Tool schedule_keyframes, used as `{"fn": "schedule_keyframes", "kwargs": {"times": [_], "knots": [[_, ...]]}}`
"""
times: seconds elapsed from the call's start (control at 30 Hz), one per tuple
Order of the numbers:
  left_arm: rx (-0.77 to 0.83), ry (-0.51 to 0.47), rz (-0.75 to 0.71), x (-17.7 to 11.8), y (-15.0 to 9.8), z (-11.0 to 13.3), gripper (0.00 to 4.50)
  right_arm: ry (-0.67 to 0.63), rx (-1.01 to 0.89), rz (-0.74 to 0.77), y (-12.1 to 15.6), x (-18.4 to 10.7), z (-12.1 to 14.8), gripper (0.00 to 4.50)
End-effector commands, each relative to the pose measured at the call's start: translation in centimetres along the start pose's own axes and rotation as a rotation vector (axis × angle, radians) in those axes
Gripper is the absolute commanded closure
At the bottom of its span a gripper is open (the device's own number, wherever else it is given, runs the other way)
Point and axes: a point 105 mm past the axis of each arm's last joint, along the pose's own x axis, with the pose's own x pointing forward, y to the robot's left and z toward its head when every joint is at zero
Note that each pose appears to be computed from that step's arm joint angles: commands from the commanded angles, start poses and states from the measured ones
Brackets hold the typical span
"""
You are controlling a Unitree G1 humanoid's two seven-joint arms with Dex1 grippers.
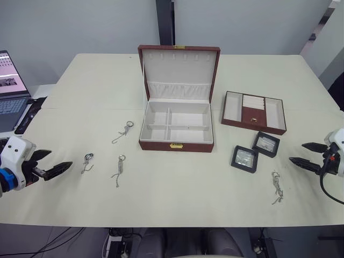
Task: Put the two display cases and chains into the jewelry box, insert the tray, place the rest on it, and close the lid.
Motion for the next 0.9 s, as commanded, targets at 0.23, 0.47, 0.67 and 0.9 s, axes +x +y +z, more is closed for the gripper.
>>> {"fn": "schedule_keyframes", "kwargs": {"times": [0.23,0.47,0.67,0.9], "knots": [[0.056,-0.004,0.027,-0.51,1.05,1.26,0.00,-0.033,-0.036,-0.016,-0.51,-0.36,1.38,0.02],[0.059,-0.002,0.034,-0.58,1.11,1.25,0.00,-0.033,-0.036,-0.014,-0.50,-0.25,1.42,0.02],[0.062,0.001,0.036,-0.72,1.06,1.23,0.00,-0.034,-0.038,-0.011,-0.49,-0.15,1.50,0.02],[0.061,0.001,0.037,-0.67,0.98,1.22,0.00,-0.036,-0.043,-0.011,-0.55,-0.02,1.65,0.02]]}}
